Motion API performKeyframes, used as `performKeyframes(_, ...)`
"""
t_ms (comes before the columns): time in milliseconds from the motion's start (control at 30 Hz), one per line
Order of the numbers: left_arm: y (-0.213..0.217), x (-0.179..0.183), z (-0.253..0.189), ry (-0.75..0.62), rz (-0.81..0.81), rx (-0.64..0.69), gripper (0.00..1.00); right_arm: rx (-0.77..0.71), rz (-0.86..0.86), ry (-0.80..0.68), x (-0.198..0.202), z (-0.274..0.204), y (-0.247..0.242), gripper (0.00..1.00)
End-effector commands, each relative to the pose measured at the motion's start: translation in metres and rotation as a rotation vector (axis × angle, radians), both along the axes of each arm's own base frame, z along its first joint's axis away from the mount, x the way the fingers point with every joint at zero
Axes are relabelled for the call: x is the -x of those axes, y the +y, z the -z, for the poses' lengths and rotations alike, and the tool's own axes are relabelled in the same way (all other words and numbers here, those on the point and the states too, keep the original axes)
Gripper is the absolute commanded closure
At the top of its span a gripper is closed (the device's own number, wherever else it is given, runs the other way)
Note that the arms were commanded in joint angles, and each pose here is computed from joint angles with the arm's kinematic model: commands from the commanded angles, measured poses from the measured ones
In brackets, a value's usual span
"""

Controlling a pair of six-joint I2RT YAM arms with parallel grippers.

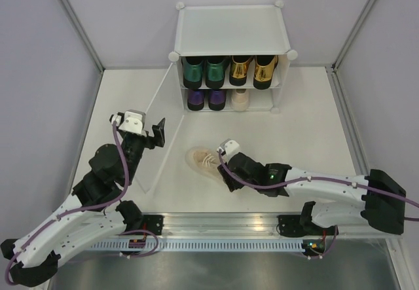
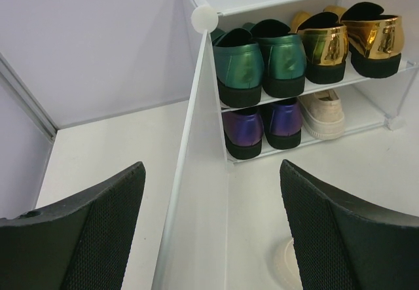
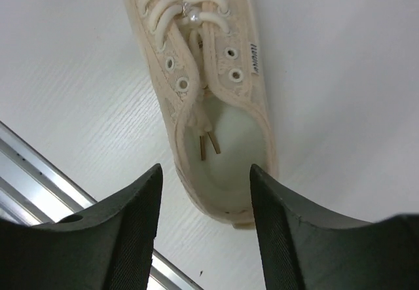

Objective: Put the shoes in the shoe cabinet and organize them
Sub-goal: Move the shoe to the center of the board, then pick up the shoe from the center of the board.

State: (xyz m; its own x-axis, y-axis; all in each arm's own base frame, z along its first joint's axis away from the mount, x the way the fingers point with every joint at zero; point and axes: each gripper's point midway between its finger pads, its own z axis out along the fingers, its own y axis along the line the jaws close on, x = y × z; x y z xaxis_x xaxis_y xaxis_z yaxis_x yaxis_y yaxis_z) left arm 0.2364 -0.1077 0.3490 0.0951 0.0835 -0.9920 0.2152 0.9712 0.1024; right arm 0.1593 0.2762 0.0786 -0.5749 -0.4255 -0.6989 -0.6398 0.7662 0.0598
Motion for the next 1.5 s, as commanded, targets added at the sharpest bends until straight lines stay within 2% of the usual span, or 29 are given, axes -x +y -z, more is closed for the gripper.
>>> performKeyframes(0, -0.006, 0.0, 0.003, 0.007, 0.02, 0.034, 0.14, -0.073, 0.075, -0.064, -0.005, -0.034, -0.012, 0.39)
performKeyframes(33, -0.007, -0.001, 0.007, 0.012, 0.02, 0.03, 0.14, -0.093, 0.086, -0.077, -0.007, -0.041, -0.012, 0.34)
performKeyframes(167, -0.009, -0.001, 0.009, 0.015, 0.027, 0.031, 0.14, -0.159, 0.137, -0.12, -0.012, -0.067, -0.018, 0.26)
performKeyframes(233, -0.008, -0.001, 0.011, 0.015, 0.025, 0.032, 0.14, -0.165, 0.143, -0.127, -0.012, -0.066, -0.022, 0.17)
performKeyframes(300, -0.007, 0.001, 0.01, 0.008, 0.025, 0.041, 0.14, -0.171, 0.124, -0.121, -0.008, -0.059, -0.023, 0.12)
performKeyframes(333, -0.006, 0.001, 0.01, 0.008, 0.024, 0.04, 0.14, -0.161, 0.109, -0.122, -0.007, -0.055, -0.023, 0.02)
performKeyframes(467, -0.004, 0.002, 0.009, 0.001, 0.017, 0.041, 0.14, -0.143, 0.048, -0.088, -0.001, -0.034, -0.014, 0.02)
performKeyframes(1033, -0.003, 0.001, 0.011, 0.003, 0.012, 0.032, 0.14, -0.002, -0.012, -0.093, -0.017, 0.019, 0.016, 0.02)
performKeyframes(1233, -0.005, 0.0, 0.013, 0.007, 0.014, 0.029, 0.14, 0.055, -0.027, -0.102, -0.024, 0.019, 0.02, 0.02)
performKeyframes(1467, -0.004, 0.0, 0.012, 0.005, 0.012, 0.027, 0.14, 0.026, -0.056, -0.05, -0.028, 0.013, 0.03, 0.02)
